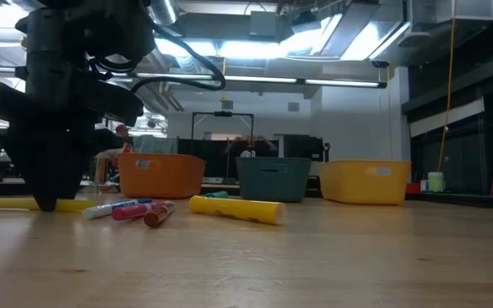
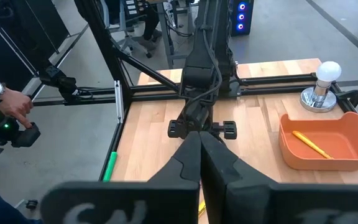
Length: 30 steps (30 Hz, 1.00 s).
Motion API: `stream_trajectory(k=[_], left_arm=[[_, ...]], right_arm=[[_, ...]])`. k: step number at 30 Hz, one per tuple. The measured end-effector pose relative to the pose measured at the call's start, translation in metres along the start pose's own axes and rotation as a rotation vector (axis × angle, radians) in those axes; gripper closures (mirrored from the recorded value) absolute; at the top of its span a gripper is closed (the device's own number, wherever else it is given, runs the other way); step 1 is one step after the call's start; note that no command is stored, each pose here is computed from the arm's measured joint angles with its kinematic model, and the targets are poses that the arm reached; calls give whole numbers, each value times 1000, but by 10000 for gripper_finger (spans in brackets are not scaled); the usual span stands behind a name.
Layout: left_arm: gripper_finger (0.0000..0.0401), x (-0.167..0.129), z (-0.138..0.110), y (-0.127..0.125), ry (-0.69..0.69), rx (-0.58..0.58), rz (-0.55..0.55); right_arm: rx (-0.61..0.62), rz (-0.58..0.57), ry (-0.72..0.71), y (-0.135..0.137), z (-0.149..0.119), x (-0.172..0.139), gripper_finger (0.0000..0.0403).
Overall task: Pick & Place Markers
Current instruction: Put the yellow pen into the orange bin
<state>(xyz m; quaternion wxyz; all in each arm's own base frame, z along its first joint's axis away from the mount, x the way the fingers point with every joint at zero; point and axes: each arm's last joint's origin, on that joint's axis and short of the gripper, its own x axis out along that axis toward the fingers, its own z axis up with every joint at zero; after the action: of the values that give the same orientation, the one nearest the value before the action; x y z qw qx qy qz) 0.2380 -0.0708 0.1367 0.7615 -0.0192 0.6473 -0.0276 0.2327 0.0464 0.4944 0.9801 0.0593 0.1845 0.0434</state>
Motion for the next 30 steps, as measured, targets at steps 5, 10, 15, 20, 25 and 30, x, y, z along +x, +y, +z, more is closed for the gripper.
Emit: stream_trajectory(k=[5,10,15,20,25,30], left_arm=[[359,0,1,2,6,-9,-29],[364,0,2,5,14,-24,-67],[364,0,2,7,16,-26,-69],[364,0,2,7,20,-29,-67],[364,0,2,7,21,-36,-64],[364,-3,4,7,31,-33,-54]], right_arm=[[0,0,0,0,0,0,402],[0,0,0,0,0,0,402],[0,0,0,0,0,0,402],[-4,0,0,0,0,0,402],[-7,-1,0,0,0,0,402],[-11,0,0,0,0,0,402]])
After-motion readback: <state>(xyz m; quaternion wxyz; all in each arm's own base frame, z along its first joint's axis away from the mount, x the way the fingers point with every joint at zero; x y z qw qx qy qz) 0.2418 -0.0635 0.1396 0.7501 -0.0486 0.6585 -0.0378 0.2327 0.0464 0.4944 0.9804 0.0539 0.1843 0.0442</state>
